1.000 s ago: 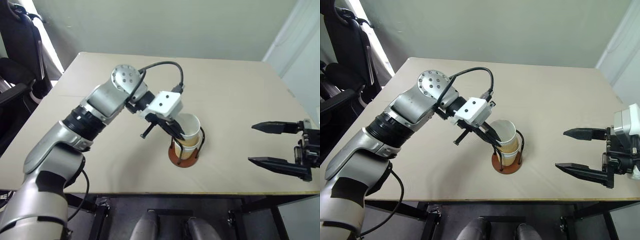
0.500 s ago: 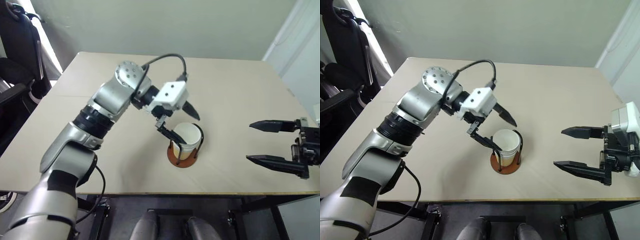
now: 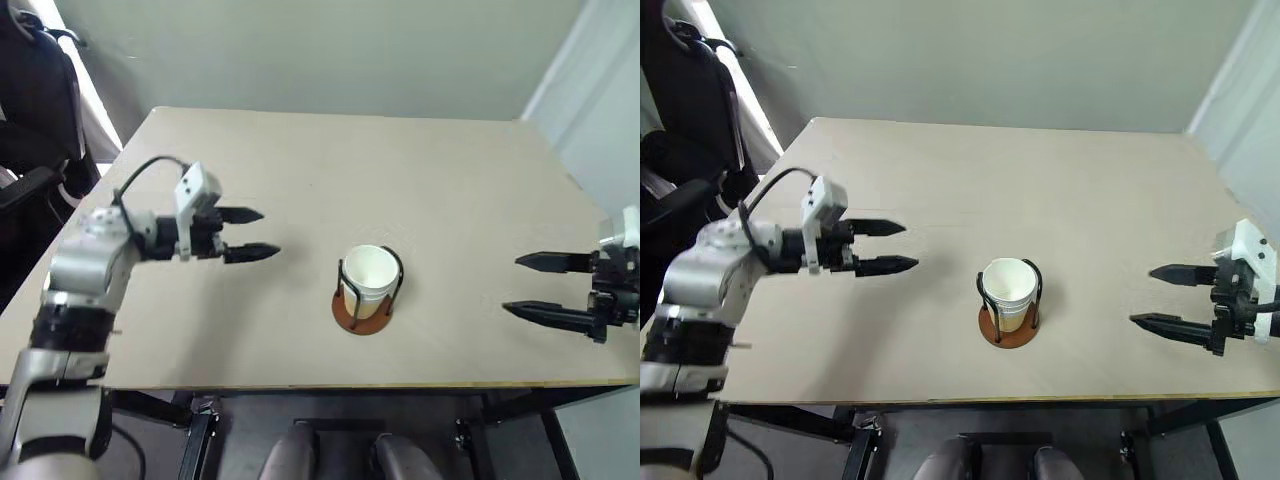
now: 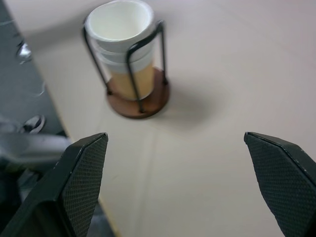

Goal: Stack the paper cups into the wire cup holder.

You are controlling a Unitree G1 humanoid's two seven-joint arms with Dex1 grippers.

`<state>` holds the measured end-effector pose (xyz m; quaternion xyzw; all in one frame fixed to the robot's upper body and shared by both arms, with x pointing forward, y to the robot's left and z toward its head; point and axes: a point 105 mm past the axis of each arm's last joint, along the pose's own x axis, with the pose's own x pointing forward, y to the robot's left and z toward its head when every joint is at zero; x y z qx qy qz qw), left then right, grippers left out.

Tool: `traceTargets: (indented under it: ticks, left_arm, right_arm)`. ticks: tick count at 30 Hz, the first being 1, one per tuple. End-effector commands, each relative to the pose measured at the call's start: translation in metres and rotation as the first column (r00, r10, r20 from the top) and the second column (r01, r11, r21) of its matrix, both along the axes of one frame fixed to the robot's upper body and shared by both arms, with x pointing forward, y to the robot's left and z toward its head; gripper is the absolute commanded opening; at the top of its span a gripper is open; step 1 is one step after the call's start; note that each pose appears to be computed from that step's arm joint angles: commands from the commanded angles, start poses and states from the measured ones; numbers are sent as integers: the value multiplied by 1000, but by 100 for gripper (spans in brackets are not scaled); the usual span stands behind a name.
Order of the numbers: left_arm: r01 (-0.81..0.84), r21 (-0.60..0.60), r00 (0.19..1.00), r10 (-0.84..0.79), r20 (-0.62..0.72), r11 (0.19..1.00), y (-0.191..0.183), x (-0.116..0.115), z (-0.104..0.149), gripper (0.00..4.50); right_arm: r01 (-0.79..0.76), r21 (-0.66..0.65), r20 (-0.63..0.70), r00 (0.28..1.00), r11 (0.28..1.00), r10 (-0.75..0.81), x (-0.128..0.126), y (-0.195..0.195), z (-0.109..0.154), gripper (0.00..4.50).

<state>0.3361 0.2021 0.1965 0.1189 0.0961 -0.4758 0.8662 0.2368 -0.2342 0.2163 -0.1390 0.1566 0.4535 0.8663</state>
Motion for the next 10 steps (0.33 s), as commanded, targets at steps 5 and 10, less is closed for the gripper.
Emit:
traceTargets:
  ticks: [5, 10]
  left_arm:
    - [-80, -85, 995, 85, 46, 993, 16, -24, 16, 447]
    - [-46, -90, 998, 42, -48, 995, 28, -48, 14, 447]
  right_arm:
    - [-22, 29, 78, 997, 999, 20, -1, -10, 14, 450]
    - [-92, 44, 96, 992, 995, 87, -4, -6, 21, 450]
